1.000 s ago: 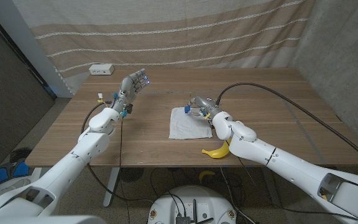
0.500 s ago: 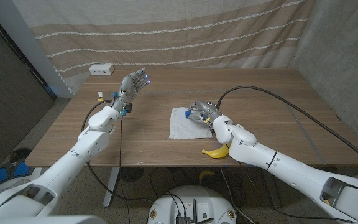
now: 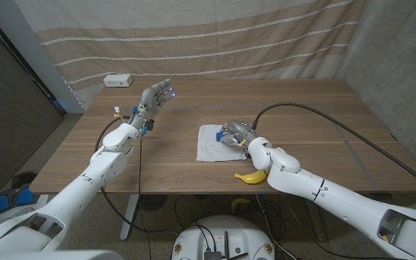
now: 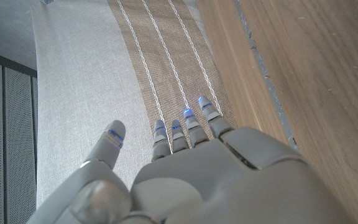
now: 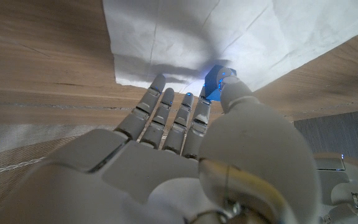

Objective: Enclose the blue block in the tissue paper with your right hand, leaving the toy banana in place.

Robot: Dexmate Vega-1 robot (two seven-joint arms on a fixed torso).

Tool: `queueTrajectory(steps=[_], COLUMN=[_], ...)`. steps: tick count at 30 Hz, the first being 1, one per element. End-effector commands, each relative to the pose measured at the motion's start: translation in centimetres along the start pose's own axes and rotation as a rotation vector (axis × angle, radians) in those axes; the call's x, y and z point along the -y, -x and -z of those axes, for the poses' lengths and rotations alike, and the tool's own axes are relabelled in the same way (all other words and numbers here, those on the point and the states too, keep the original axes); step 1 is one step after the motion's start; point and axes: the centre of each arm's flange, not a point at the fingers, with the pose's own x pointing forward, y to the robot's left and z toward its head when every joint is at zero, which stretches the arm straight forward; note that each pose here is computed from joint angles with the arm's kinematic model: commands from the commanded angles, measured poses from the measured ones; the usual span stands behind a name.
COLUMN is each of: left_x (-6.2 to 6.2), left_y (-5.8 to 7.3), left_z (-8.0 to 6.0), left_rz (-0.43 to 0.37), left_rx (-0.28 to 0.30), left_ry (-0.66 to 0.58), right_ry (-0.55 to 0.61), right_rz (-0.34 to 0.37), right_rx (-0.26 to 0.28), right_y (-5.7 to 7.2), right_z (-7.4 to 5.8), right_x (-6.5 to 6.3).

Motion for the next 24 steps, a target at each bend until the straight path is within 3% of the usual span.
queueTrajectory(steps=[1,17,24], left_x=[0.2,0.4,0.5], left_y=[0.1,0.2,0.4], left_z=[-0.1,-0.1,0.0], left_rz=[0.009,0.016,0.019], left_rx=[-0.004,-0.002,-0.003], left_ry=[-0.006,-0.001,0.001], right_ry=[-0.015,-0.047,-0.110], right_rz=[-0.029,-0.001,0.106], right_rx=[-0.001,-0.046,-0.050], right_y=[0.6,1.6,2.3], right_z=[0.0,1.0,1.7], right_x=[-0.1,0.8,2.0])
